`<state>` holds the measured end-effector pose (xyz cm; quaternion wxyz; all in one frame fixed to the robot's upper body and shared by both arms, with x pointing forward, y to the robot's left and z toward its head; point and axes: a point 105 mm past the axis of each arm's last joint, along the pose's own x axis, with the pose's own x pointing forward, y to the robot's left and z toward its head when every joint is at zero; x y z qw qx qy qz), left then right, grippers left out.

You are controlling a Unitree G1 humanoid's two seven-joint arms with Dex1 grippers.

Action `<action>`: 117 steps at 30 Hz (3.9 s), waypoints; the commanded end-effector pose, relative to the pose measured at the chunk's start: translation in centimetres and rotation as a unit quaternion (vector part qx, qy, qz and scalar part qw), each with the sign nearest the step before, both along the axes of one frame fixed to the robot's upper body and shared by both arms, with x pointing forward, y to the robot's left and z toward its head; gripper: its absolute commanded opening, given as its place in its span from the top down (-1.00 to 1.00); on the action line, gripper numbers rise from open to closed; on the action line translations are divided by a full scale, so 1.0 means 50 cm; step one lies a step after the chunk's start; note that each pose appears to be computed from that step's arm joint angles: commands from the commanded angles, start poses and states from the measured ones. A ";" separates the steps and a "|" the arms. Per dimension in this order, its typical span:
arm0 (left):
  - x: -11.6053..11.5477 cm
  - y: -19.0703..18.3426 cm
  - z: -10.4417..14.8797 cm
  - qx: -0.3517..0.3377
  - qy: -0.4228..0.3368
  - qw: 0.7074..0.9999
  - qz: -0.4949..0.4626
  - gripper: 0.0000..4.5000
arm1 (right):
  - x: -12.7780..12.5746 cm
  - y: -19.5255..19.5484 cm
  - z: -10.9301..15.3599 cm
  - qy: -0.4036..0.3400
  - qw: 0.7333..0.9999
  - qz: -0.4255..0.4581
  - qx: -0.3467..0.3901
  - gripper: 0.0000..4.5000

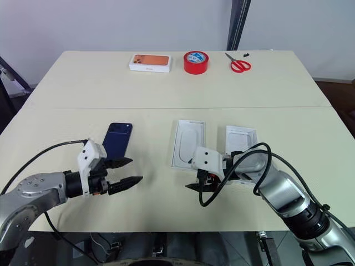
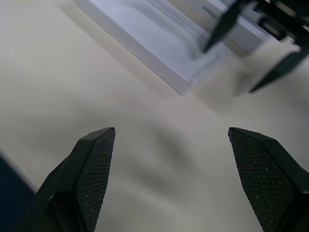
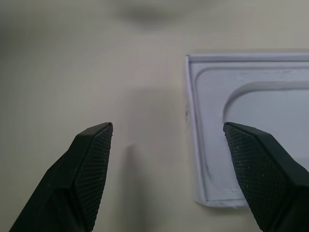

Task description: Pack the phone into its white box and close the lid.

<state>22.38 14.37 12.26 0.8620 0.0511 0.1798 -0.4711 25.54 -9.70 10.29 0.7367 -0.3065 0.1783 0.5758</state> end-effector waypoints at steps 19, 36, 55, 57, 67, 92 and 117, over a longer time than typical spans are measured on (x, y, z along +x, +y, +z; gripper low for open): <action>0.005 0.049 0.006 0.016 -0.032 0.998 0.045 -0.75 | 0.025 0.069 0.001 -0.055 0.997 0.039 0.026 0.97; 0.078 0.169 0.035 -0.031 -0.056 0.963 0.260 -0.75 | 0.086 0.156 0.135 -0.044 0.982 -0.013 0.181 -0.33; 0.187 0.202 -0.021 -0.065 0.189 0.900 0.387 -1.00 | 0.149 0.335 0.034 -0.096 0.994 -0.030 0.050 0.98; 0.183 0.190 -0.034 -0.058 0.214 0.900 0.375 -1.00 | 0.148 0.338 0.024 -0.094 0.995 -0.026 0.038 0.98; 0.154 0.072 -0.048 -0.096 0.268 0.917 0.279 -1.00 | 0.145 0.335 0.022 -0.090 0.995 -0.017 0.034 0.98; 0.172 0.057 -0.012 -0.256 0.291 0.878 0.281 -1.00 | 0.142 0.321 0.015 -0.088 0.995 -0.023 0.030 0.98; 0.166 0.097 -0.003 -0.357 0.302 0.814 0.346 0.53 | 0.128 0.289 0.071 -0.113 0.992 -0.024 0.047 1.00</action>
